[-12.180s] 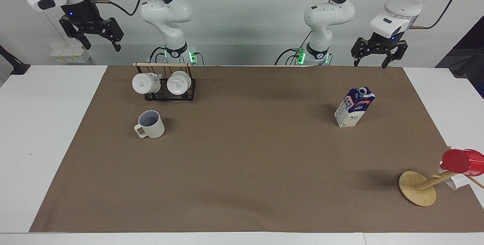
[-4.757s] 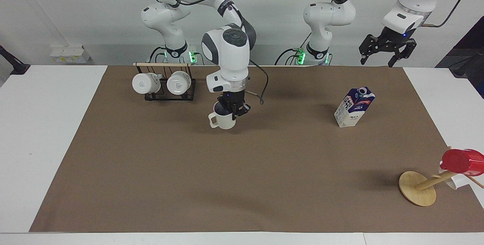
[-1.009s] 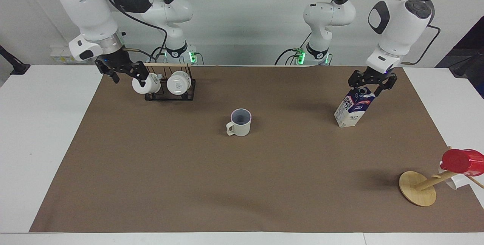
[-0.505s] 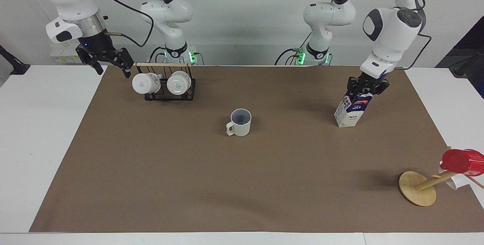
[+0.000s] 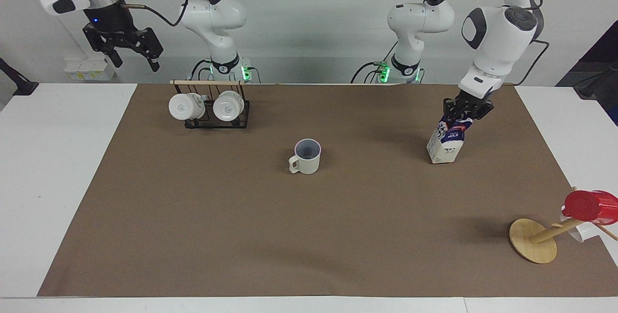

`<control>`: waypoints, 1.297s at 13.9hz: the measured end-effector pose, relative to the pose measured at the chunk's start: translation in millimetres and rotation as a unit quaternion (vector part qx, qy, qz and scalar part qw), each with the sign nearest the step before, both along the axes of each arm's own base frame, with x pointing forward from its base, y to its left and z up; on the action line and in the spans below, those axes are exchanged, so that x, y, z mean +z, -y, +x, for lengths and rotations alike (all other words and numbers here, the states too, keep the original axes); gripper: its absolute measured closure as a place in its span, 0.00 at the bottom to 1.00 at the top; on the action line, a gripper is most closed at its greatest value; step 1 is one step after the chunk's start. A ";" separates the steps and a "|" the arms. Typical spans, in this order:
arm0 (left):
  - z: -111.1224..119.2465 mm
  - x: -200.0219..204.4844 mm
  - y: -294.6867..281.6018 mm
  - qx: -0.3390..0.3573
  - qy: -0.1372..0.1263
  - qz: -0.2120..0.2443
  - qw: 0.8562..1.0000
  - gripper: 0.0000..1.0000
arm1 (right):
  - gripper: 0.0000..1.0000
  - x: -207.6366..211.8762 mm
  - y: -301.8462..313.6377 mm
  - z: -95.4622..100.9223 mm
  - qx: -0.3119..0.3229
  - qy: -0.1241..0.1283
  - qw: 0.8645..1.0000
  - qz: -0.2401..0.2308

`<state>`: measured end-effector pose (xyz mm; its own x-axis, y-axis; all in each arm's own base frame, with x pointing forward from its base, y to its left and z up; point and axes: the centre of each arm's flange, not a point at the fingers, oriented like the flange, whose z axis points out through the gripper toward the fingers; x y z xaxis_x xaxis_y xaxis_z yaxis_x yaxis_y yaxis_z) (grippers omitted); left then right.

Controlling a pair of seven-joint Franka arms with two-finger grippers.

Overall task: Place cup and milk on table
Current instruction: 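Lift the milk carton with the left gripper while the right gripper withdraws, then carry the milk carton with the left gripper beside the white mug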

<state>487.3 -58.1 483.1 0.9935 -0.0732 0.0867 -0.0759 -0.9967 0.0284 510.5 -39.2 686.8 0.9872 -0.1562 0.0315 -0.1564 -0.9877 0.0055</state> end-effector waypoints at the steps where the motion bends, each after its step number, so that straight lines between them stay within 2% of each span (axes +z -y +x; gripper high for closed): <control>1: -2.0 11.2 33.8 0.007 0.005 -0.004 1.000 0.59 | 0.00 -1.5 -1.6 0.4 0.001 -0.002 1.000 0.000; 4: -12.3 37.6 130.5 0.014 0.025 -0.021 0.999 0.59 | 0.00 -5.8 -4.1 -0.9 0.004 -0.011 1.000 0.000; 6: -1.1 39.8 158.7 0.016 0.027 -0.025 0.999 0.59 | 0.00 -9.6 -4.0 -4.4 0.003 -0.018 1.000 0.001; 9: 19.6 14.1 202.7 0.036 0.019 -0.028 0.999 0.60 | 0.00 -10.6 -3.3 -7.9 0.003 -0.019 1.000 0.002; 11: 23.6 -11.1 240.0 0.039 0.008 -0.025 0.999 0.60 | 0.00 -10.7 -3.0 -8.9 0.003 -0.020 1.000 0.002; 13: 23.5 -26.0 258.1 0.037 0.000 -0.021 0.999 0.60 | 0.00 -10.9 -1.9 -9.1 0.002 -0.020 1.000 0.002; 18: 26.2 -22.4 258.6 0.041 0.004 -0.024 0.999 0.60 | 0.00 -11.0 0.7 -9.4 -0.001 -0.020 1.000 0.003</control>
<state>513.5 -316.7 460.6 0.9953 0.0132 0.0954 0.0060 -0.9971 0.0759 501.1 -39.9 675.8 0.9874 -0.1577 -0.0090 -0.1577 -0.9875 0.0062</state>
